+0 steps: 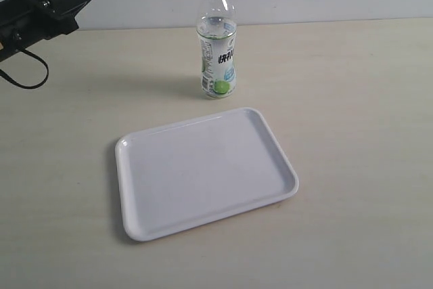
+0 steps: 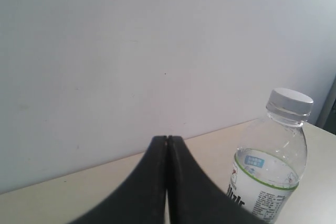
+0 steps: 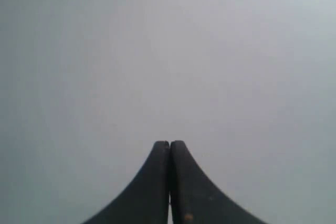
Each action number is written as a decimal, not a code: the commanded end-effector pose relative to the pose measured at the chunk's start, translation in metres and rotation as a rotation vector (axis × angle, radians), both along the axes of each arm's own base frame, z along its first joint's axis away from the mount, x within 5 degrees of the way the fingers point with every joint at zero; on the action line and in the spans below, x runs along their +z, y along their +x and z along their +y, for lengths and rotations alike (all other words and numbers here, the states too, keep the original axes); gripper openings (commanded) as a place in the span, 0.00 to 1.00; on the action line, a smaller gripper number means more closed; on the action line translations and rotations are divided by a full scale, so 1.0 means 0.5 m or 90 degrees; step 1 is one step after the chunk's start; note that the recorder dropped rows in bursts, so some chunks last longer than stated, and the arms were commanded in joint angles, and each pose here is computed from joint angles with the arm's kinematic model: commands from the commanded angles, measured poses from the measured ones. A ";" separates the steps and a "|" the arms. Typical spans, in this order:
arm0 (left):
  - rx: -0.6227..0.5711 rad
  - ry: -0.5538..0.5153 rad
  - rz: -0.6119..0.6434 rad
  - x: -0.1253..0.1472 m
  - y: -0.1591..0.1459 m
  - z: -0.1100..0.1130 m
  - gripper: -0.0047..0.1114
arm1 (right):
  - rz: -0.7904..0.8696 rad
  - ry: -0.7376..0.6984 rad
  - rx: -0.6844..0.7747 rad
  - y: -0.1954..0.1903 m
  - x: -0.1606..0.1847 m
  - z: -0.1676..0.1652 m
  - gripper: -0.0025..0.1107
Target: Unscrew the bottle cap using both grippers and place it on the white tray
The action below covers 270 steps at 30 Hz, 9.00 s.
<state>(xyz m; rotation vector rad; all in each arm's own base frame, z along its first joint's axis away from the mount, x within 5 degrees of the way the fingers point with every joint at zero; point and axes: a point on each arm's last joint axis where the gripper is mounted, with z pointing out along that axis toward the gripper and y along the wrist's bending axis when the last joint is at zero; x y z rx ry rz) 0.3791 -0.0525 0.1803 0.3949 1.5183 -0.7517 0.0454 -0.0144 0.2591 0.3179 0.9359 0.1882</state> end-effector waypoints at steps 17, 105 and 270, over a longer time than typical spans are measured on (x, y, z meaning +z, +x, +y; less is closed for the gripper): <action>-0.005 -0.012 0.001 0.009 -0.001 -0.003 0.04 | 0.649 -0.220 0.013 0.457 0.091 -0.060 0.02; -0.021 0.033 0.007 -0.001 -0.005 -0.007 0.04 | 0.412 -0.500 0.364 0.664 -0.368 0.083 0.66; -0.018 0.041 0.008 -0.003 -0.004 -0.006 0.04 | 0.388 -0.434 0.440 0.794 -0.415 0.294 0.75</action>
